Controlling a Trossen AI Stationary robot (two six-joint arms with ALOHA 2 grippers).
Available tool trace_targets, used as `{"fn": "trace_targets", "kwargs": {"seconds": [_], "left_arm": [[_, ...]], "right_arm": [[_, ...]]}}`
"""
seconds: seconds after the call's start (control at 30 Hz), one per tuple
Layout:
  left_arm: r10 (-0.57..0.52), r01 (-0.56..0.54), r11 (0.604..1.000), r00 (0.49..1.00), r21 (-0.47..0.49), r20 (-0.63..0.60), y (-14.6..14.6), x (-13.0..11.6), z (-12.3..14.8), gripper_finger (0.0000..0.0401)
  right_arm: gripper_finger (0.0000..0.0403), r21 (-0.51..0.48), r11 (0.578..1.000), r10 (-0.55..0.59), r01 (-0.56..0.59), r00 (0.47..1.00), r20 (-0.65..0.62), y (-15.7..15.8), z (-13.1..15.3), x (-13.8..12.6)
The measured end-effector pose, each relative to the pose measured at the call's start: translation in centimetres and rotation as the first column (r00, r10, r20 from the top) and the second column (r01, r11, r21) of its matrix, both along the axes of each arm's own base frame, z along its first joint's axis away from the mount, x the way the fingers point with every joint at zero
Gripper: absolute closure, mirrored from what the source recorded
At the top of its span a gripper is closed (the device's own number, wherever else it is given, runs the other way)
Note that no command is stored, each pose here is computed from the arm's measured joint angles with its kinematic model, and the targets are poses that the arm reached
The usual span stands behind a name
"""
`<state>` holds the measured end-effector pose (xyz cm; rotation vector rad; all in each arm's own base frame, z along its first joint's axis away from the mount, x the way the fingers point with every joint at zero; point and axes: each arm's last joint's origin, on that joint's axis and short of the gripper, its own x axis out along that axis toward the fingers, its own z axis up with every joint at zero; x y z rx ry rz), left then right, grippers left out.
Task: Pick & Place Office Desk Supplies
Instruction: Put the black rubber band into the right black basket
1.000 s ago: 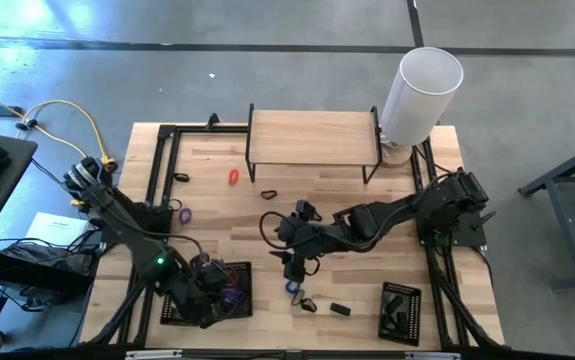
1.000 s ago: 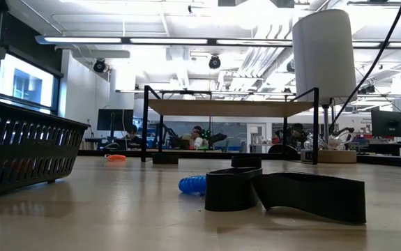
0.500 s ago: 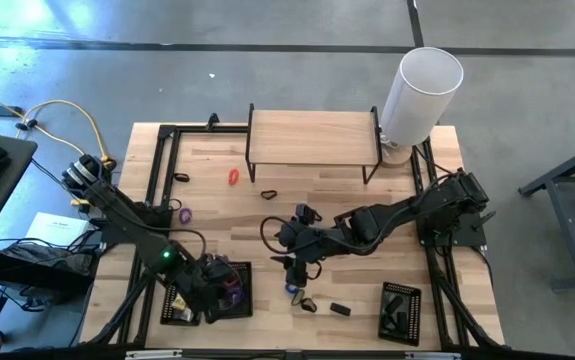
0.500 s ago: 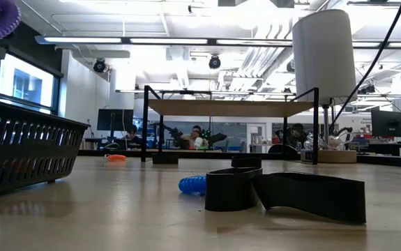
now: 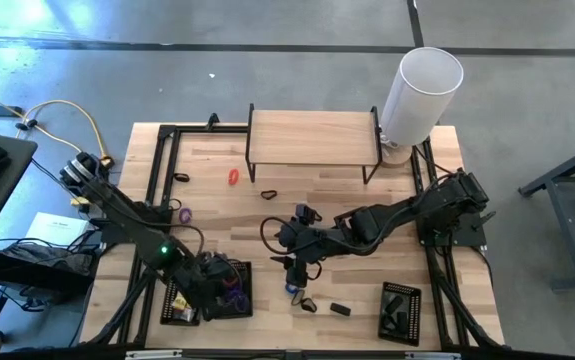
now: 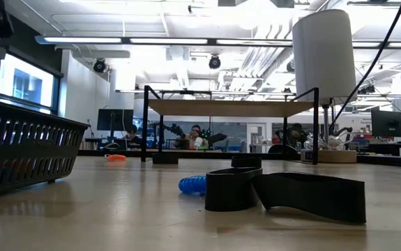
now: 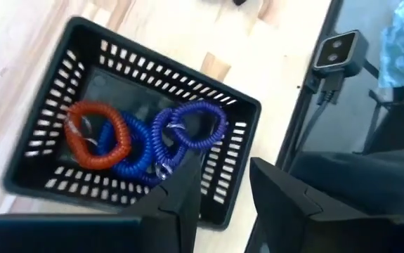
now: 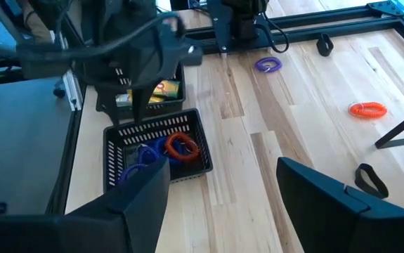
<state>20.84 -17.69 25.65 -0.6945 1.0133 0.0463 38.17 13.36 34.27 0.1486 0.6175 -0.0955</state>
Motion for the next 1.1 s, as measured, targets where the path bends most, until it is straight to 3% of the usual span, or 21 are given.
{"fn": "trace_targets", "kwargs": {"seconds": [0.2,0.37,0.47,0.57,0.63,0.7,0.9,1.1], "left_arm": [[-0.033,0.030,0.997,0.999,-0.076,-0.039,3.6,-1.0,2.4,0.0281],[0.077,-0.077,0.997,0.988,0.011,-0.137,8.1,-2.9,3.4,0.0288],[0.262,-0.238,0.964,0.929,0.121,-0.261,11.6,-4.1,3.3,0.0292],[0.444,-0.377,0.893,0.823,0.245,-0.354,14.9,-5.4,3.1,0.0293],[0.510,-0.412,0.856,0.770,0.312,-0.382,16.8,-6.0,3.1,0.0293],[0.528,-0.406,0.843,0.755,0.354,-0.390,18.5,-6.2,3.1,0.0293],[0.508,-0.348,0.850,0.740,0.395,-0.441,22.7,-6.1,2.5,0.0293],[0.549,-0.382,0.832,0.670,0.402,-0.499,26.4,-6.6,1.0,0.0293]], "right_arm": [[0.0151,0.000,1.000,0.000,0.000,1.000,0.000,0.0,0.0,0.0],[0.0151,0.008,1.000,-0.004,0.004,1.000,0.000,0.0,0.0,0.0],[0.0151,0.022,1.000,0.009,-0.009,1.000,-0.004,0.0,0.0,0.0],[0.0151,0.056,0.998,0.001,-0.001,1.000,-0.007,0.1,0.0,0.0],[0.0151,0.075,0.997,0.004,-0.003,1.000,-0.009,0.1,0.0,0.0],[0.0151,0.078,0.997,0.002,-0.002,1.000,-0.010,0.1,0.0,0.0],[0.0151,0.086,0.996,0.010,-0.009,1.000,-0.009,0.6,0.0,-0.2],[0.0151,0.117,0.993,-0.001,0.003,1.000,-0.014,1.1,-0.1,-0.4]]}}
